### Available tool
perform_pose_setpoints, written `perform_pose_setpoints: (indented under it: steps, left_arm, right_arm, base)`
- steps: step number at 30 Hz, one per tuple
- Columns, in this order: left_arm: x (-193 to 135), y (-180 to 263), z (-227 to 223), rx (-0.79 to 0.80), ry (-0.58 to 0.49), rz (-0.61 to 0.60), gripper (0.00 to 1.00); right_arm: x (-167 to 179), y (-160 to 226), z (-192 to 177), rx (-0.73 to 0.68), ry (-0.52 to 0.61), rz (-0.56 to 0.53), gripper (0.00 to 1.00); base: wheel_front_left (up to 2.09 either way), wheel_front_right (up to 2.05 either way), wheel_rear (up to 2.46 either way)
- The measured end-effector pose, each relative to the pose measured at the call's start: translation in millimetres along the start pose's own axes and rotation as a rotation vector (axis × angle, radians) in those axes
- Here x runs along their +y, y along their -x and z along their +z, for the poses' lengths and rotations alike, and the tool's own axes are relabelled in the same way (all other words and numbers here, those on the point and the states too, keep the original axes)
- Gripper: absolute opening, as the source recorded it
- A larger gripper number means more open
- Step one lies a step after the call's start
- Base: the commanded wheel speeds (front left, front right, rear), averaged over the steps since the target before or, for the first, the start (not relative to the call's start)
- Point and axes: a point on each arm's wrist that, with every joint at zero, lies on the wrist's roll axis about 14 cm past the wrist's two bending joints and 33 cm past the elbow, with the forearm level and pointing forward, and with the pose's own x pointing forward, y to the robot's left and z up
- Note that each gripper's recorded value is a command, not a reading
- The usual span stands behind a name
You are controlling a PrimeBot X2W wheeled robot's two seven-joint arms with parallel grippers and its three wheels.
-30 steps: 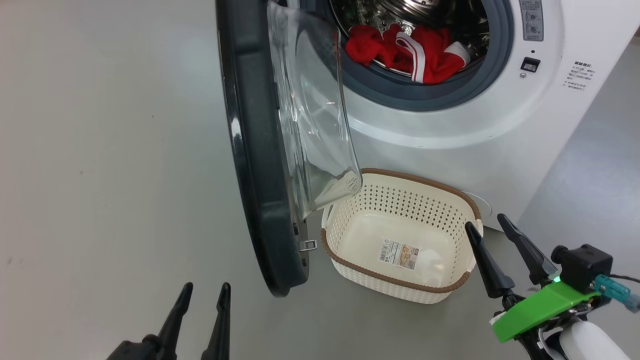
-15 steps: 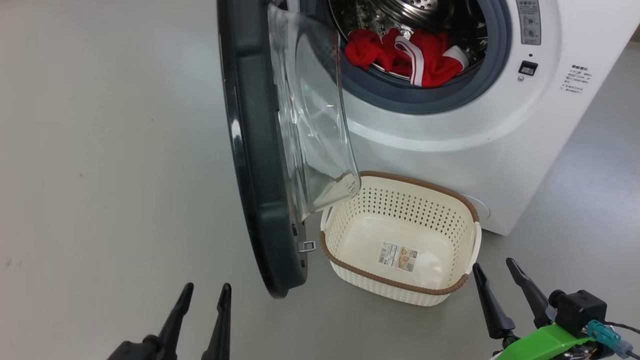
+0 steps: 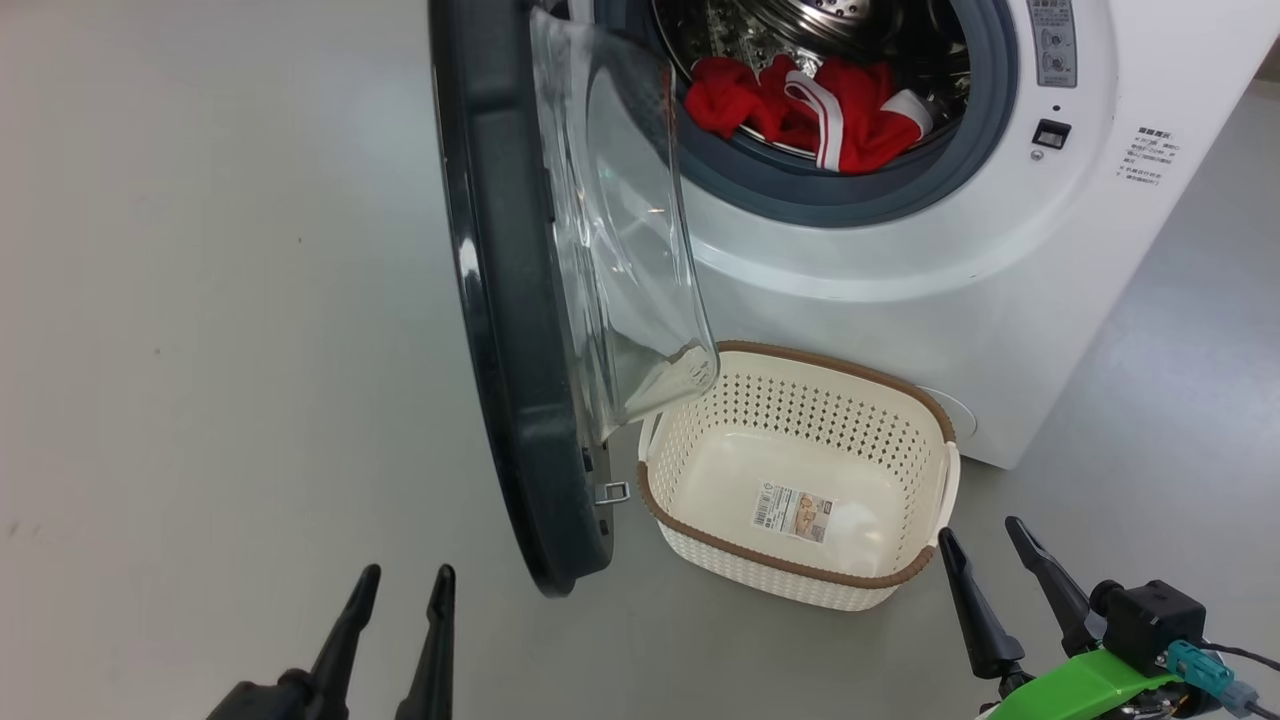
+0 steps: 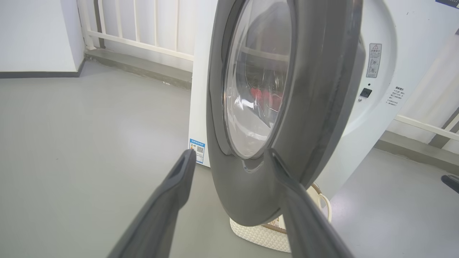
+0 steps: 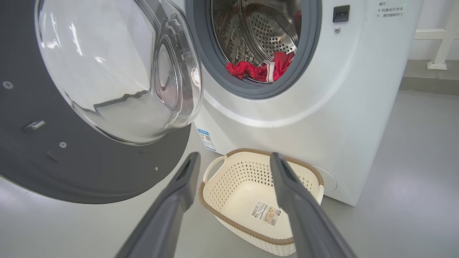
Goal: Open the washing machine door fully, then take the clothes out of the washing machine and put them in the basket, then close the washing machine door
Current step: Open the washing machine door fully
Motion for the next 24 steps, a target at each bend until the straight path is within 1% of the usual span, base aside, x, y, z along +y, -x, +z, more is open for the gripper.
perform_pose_setpoints:
  steps: [1, 2, 3, 4, 5, 9, 12, 14, 17, 19, 21, 24]
  left_arm:
    - [1, 0, 1, -0.002, 0.0, 0.004, 0.45]
    - [3, 0, 1, -0.004, -0.001, 0.008, 0.45]
    - [4, -1, 3, -0.009, 0.0, 0.016, 0.27]
    - [6, -1, 5, -0.015, 0.003, 0.024, 0.15]
    - [7, -2, 8, -0.024, 0.005, 0.028, 0.0]
    - [10, -11, 35, -0.109, 0.014, 0.04, 0.0]
    - [5, -22, 73, -0.227, 0.025, 0.027, 0.0]
    - [-4, -26, 98, -0.302, 0.024, -0.002, 0.0]
    - [-27, -27, 126, -0.392, 0.03, -0.073, 0.0]
    - [-46, -25, 135, -0.419, 0.039, -0.129, 0.0]
    - [-67, -24, 135, -0.419, 0.053, -0.19, 0.0]
    - [-96, -22, 123, -0.381, 0.077, -0.28, 0.0]
  right_arm:
    - [0, 0, 0, -0.001, 0.0, 0.001, 1.0]
    - [1, 0, 1, -0.002, 0.0, 0.001, 1.0]
    - [1, 0, 1, -0.002, 0.005, 0.003, 1.0]
    - [1, 0, 1, -0.002, 0.01, 0.005, 1.0]
    - [1, 0, 1, -0.002, 0.01, 0.005, 1.0]
    - [1, 0, 1, -0.003, 0.011, 0.004, 1.0]
    - [0, 1, 1, -0.003, 0.011, 0.001, 1.0]
    - [-1, 1, 1, -0.003, 0.01, -0.001, 1.0]
    - [-2, 1, 0, -0.002, 0.008, -0.006, 1.0]
    - [-4, 2, -1, 0.0, 0.008, -0.009, 1.0]
    - [-5, 2, -1, 0.001, 0.008, -0.012, 1.0]
    - [-7, 2, -2, 0.002, 0.006, -0.017, 1.0]
  base:
    - [0.0, 0.0, 0.0]
    - [0.0, 0.0, 0.0]
    - [0.0, 0.0, 0.0]
    - [0.0, 0.0, 0.0]
    - [0.0, 0.0, 0.0]
    - [0.0, 0.0, 0.0]
    - [0.0, 0.0, 0.0]
    - [0.0, 0.0, 0.0]
    - [0.0, 0.0, 0.0]
    - [0.0, 0.0, 0.0]
    - [0.0, 0.0, 0.0]
    - [0.0, 0.0, 0.0]
